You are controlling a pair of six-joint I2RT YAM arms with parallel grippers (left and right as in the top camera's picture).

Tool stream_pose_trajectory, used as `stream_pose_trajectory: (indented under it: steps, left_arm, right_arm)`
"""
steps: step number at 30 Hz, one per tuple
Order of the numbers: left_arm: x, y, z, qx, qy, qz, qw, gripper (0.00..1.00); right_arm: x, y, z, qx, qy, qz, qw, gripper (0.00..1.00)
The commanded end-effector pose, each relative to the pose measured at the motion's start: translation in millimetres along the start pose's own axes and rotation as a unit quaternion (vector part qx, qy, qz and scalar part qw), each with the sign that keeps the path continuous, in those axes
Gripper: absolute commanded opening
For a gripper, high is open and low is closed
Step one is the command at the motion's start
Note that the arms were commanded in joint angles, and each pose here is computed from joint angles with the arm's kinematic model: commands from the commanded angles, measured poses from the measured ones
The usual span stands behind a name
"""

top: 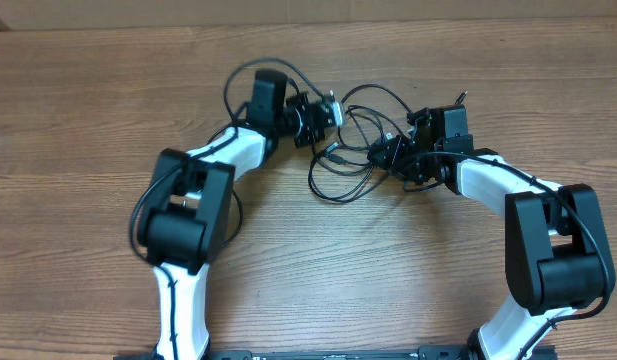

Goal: Untangle cables

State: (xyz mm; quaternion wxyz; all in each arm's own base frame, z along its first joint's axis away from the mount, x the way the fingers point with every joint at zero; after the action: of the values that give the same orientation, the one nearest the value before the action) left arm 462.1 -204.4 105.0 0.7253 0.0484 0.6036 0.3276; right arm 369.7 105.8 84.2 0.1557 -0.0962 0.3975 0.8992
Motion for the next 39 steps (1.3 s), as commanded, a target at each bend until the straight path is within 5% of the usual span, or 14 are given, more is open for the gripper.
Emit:
stream_pose_trajectory:
  steps: [1,10,16,27,32,39]
  left_arm:
    - [-46,35,21,-0.042,0.027,-0.033,0.998,0.04]
    - [-89,99,43,-0.11,0.203,-0.045,0.972,0.04]
    - [-110,143,41,-0.118,0.327,-0.051,0.936,0.04]
    - [-68,149,-17,-0.046,0.473,0.127,0.871,0.04]
    - [-51,151,-26,-0.083,0.531,0.19,0.822,0.04]
    - [-46,153,-38,-0.067,0.549,0.218,0.804,0.04]
  right_arm:
    - [4,-4,-1,-0.002,0.002,0.007,1.0,0.25]
    - [4,-4,-1,-0.002,0.002,0.007,1.0,0.75]
    - [5,-4,7,-0.04,0.018,0.016,0.999,0.75]
    - [2,14,51,-0.249,0.183,0.02,0.951,0.72]
    - [7,19,58,-0.299,0.221,0.027,0.928,0.72]
    - [17,18,71,-0.341,0.27,0.035,0.9,0.73]
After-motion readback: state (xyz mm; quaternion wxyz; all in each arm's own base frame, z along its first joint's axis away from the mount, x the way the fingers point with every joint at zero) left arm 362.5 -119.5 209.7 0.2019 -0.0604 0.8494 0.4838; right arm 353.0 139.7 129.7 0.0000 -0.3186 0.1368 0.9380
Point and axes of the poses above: each gripper's point midway between its finger pads, its own y axis back along the fingers, its own z axis along the line the jaws close on, x = y × z, the point moved 8 cm from there along y, back along the fingers, and after that the axes turned 10 degrees about y, right-handed, at the moved point
